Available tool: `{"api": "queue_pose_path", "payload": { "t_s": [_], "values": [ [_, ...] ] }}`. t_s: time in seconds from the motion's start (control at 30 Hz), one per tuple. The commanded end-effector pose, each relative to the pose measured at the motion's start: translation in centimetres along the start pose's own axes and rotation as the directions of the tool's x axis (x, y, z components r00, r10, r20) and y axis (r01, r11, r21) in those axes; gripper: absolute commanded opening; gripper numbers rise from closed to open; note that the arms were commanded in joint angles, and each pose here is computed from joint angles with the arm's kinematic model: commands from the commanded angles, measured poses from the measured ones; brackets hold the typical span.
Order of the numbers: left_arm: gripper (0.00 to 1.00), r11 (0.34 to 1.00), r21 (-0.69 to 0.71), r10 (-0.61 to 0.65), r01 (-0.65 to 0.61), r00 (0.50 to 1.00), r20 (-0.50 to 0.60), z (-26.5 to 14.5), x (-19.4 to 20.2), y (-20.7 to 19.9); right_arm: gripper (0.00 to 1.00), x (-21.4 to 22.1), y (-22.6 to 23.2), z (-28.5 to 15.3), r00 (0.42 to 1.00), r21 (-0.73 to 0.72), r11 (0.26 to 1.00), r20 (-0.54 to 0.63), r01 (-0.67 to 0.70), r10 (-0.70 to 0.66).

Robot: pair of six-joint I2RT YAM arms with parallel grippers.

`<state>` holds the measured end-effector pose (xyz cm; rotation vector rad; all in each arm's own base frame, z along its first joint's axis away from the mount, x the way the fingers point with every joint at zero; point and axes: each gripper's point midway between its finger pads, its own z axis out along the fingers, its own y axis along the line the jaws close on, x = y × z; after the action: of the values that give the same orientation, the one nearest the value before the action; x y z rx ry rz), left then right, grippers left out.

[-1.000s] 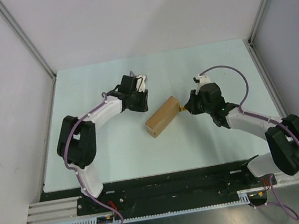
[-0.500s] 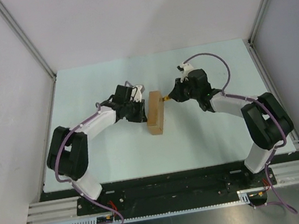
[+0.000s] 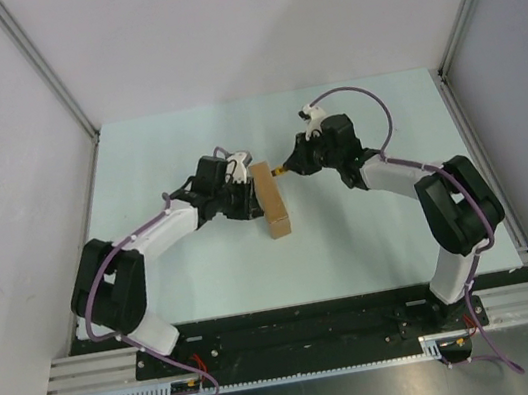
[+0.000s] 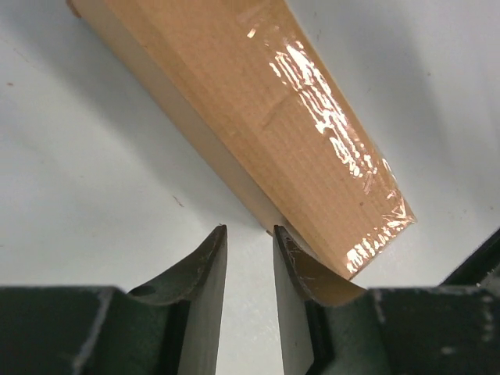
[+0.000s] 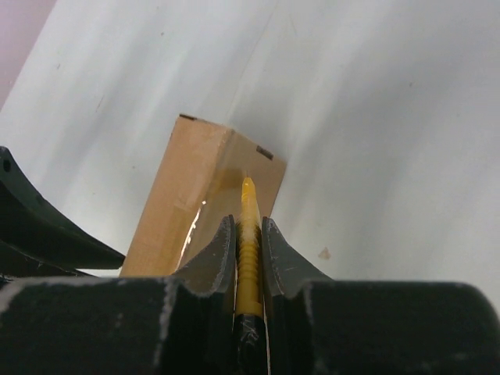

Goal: Unpack the express box

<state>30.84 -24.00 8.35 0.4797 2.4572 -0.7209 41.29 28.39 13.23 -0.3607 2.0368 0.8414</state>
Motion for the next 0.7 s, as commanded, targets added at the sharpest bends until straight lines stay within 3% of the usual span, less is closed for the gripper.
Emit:
{"api": "queue_pose_path", "payload": {
  "t_s": [0.0, 0.17, 0.37, 0.47, 0.6, 0.67],
  "values": [
    [0.35, 0.998, -0.053, 0.048, -0.040, 0.988, 0.148, -2.0, -4.3, 0.0, 0.00, -4.3, 0.6, -0.8, 0.996, 0.034, 0.999, 0.081, 0.039, -0.042],
    [0.34, 0.974, -0.226, 0.090, -0.026, 0.956, 0.278, -5.7, -7.7, 3.6, 0.00, -6.1, 1.1, -3.7, 0.992, 0.125, 0.990, 0.102, 0.059, -0.072],
    [0.36, 0.962, -0.265, 0.166, -0.068, 0.914, 0.369, -7.7, -12.9, 3.5, 0.00, -7.4, 5.1, -8.9, 0.976, 0.199, 0.967, 0.111, 0.161, -0.185],
    [0.37, 0.970, -0.228, 0.177, -0.089, 0.897, 0.404, -7.6, -16.1, 2.3, 0.00, -6.4, 8.1, -10.9, 0.969, 0.174, 0.961, 0.085, 0.216, -0.234],
    [0.38, 0.970, -0.228, 0.176, -0.087, 0.896, 0.408, -4.9, -19.9, 2.9, 0.00, -1.2, 13.2, -12.7, 0.952, 0.001, 0.952, 0.013, 0.306, -0.306],
    [0.39, 0.981, -0.170, 0.158, -0.096, 0.902, 0.402, -3.6, -20.5, 2.4, 0.00, 1.2, 13.4, -13.0, 0.948, -0.014, 0.948, -0.013, 0.319, -0.319]
  ]
}}
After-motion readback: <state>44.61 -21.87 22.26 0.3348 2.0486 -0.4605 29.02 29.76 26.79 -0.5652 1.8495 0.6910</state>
